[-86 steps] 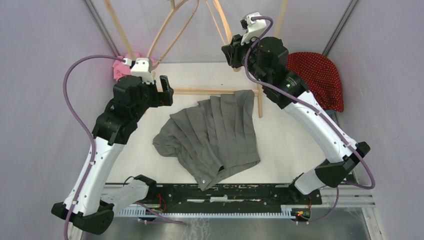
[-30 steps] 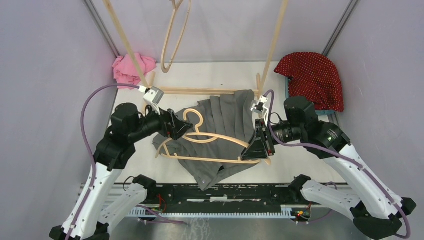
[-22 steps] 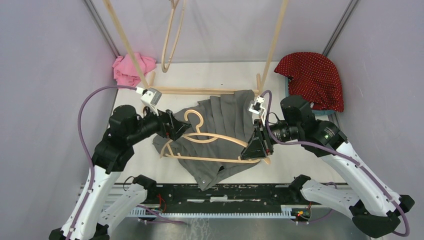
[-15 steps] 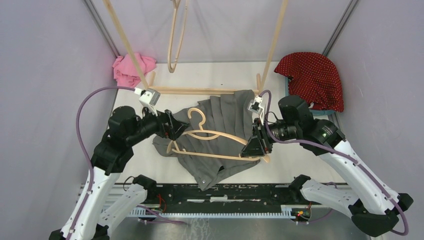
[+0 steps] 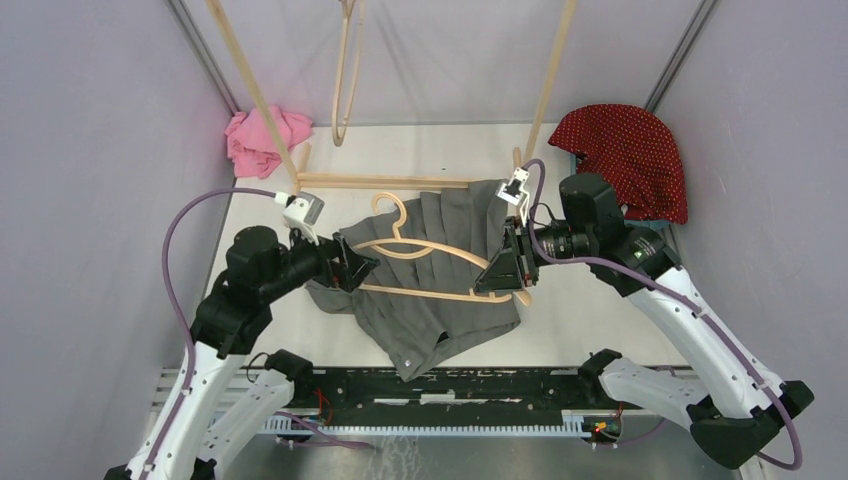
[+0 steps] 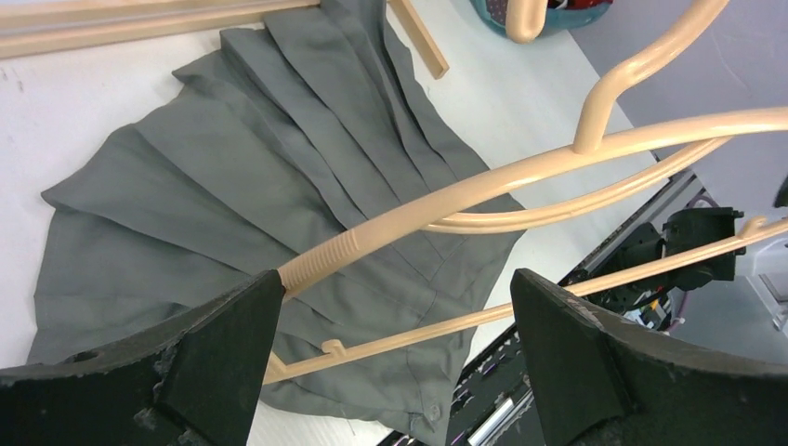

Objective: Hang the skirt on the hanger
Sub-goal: Hang the skirt on the hanger.

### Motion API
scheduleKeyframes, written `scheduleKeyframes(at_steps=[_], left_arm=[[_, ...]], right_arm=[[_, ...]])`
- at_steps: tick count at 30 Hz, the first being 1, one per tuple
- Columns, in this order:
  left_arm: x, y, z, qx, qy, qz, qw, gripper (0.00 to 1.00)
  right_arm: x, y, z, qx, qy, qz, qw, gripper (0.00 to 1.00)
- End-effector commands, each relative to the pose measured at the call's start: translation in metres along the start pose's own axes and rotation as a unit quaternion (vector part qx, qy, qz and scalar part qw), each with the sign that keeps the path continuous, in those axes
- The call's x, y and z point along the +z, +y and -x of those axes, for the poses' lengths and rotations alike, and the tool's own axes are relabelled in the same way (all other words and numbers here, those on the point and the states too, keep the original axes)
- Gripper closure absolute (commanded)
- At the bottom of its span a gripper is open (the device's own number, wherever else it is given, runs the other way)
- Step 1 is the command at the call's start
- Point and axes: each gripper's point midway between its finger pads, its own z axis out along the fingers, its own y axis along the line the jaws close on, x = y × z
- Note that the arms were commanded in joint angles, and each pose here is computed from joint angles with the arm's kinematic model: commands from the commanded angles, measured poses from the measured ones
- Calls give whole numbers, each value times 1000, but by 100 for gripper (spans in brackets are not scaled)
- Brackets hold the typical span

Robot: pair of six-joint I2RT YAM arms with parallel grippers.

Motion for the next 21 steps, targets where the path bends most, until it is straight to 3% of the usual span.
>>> scheduleKeyframes(at_steps=[1, 7, 12, 14, 18, 21], left_arm=[[2, -3, 9, 7, -22, -9, 1000, 0], [-8, -9, 18, 22, -30, -11, 999, 0], [-16, -28, 19, 28, -23, -58, 998, 2], [-16, -37, 15, 22, -16, -87, 996, 8], [-21, -50, 11, 19, -12, -121, 992, 31], [-25, -54, 11, 18, -13, -133, 991, 42]], right_arm=[[-9, 43, 23, -52, -29, 94, 994, 99], [-12, 52, 18, -50, -26, 120, 991, 99], [-13, 57, 18, -51, -28, 135, 989, 99], [-13, 57, 19, -51, -28, 135, 989, 99], [-11, 53, 22, -50, -26, 127, 990, 99], [-6, 48, 26, -47, -25, 123, 991, 98]])
